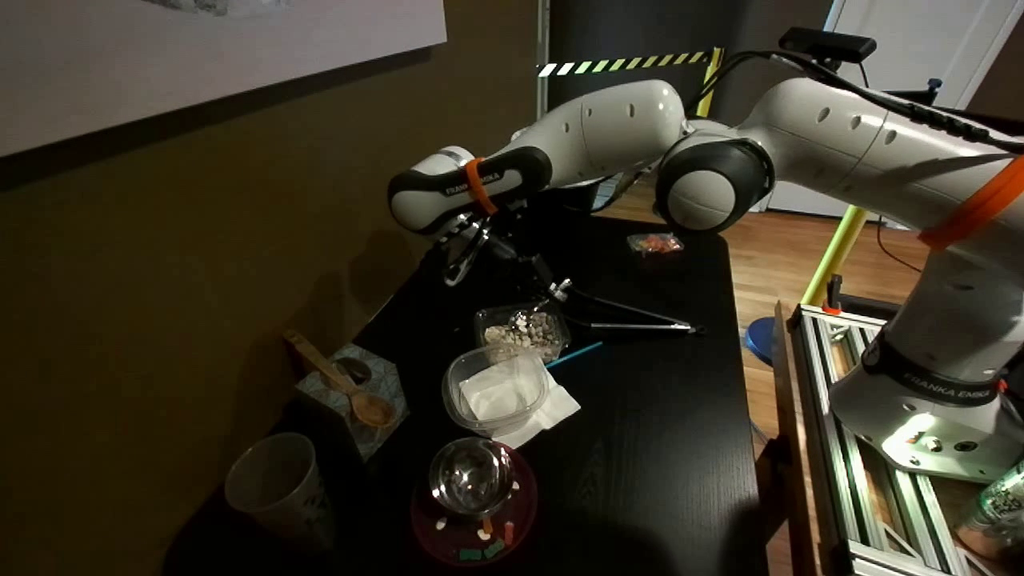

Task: Use the spoon to transfer some contents from the right bowl to the silver bowl

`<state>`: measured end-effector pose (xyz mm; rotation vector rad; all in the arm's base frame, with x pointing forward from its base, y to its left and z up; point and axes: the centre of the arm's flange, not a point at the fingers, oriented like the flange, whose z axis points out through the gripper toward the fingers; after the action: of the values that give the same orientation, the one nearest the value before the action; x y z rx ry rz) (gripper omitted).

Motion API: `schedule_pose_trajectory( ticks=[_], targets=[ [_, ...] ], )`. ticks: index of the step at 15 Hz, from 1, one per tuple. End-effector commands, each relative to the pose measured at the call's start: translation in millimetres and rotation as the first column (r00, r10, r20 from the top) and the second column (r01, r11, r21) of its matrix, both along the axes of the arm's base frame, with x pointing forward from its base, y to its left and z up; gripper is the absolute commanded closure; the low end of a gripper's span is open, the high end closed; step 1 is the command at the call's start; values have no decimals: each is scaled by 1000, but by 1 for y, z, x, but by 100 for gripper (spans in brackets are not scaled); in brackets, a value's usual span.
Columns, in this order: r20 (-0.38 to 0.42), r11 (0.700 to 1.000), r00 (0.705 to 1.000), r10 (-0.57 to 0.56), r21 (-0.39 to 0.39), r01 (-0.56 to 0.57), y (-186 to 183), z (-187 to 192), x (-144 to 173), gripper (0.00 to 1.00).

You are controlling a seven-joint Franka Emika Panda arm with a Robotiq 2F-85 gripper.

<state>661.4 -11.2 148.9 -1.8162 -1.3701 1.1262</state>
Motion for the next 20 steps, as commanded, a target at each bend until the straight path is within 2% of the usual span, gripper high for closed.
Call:
schedule_pose_trajectory(
  ticks=[1,3,4,9,15,20],
  targets=[
    [34,999,999,42,-26,-42,35,-10,7,99],
    [68,994,995,79,-78,-74,43,-14,0,99],
    [42,998,997,59,-31,-58,40,-6,5,96],
    [40,997,997,69,-48,-67,42,-14,5,99],
    [-16,999,1000,-18,47,18,47,-40,-10,99],
    [3,981,992,-123,153,121,102,-60,-29,99]
  ],
)
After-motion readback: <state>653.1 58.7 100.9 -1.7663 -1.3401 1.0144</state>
